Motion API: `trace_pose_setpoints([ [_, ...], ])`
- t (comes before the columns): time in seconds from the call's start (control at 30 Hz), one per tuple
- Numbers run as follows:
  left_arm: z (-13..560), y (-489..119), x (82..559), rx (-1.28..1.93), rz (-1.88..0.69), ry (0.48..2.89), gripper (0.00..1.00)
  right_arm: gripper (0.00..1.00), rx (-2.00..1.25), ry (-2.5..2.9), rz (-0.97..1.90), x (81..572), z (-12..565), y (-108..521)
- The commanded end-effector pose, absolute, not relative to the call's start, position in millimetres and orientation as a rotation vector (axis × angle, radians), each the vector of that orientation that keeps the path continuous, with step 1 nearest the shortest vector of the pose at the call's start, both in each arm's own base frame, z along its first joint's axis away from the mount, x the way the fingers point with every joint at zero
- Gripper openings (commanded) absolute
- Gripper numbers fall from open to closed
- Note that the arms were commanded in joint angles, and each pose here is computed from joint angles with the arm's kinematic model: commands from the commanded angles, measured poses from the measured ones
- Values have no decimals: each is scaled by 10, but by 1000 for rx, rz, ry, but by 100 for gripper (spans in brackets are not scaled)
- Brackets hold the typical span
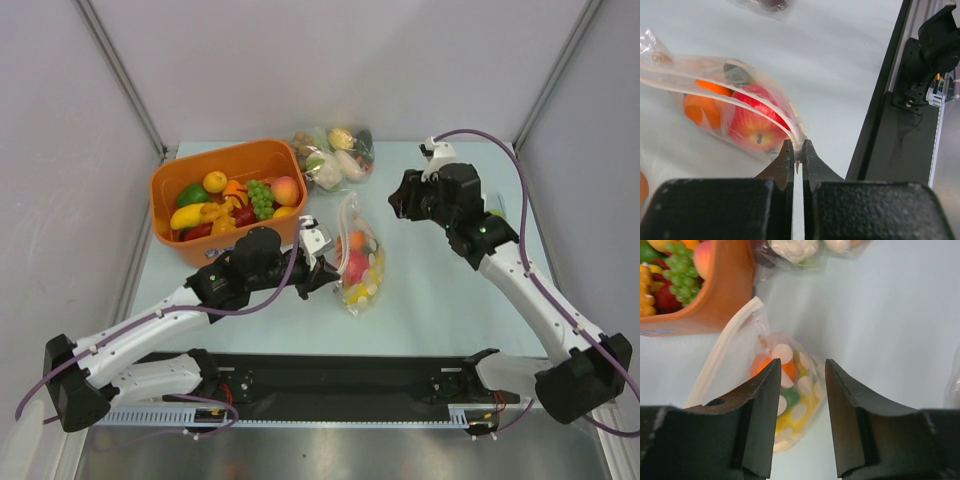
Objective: Open the zip-top bag and remove the fake food
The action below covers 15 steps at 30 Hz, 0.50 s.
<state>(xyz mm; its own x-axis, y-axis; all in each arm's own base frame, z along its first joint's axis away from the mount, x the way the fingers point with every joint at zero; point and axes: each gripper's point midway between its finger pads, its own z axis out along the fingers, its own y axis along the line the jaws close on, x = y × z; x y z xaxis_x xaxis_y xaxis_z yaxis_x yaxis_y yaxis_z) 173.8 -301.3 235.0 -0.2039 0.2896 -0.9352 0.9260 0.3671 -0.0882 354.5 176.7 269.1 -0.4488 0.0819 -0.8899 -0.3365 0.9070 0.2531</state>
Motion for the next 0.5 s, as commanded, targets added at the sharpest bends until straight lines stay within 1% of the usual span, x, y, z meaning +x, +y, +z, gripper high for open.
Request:
trace_pose_setpoints([
  [0.0,2544,-3062,1797,1002,-893,1666,0,46,-111,1947,557,3312,3004,1849],
  [0.17,2500,-3087,1788,1011,-904,1677,0,49,-125,1990,641,3097,2931,2061],
  [0.37,2480,-3110,1776,1022,-916,1682,0,49,-197,1980,717,3006,3064,2337],
  [0.47,2457,-3114,1777,1028,-915,1690,0,49,-250,2012,719,2985,3026,2498],
])
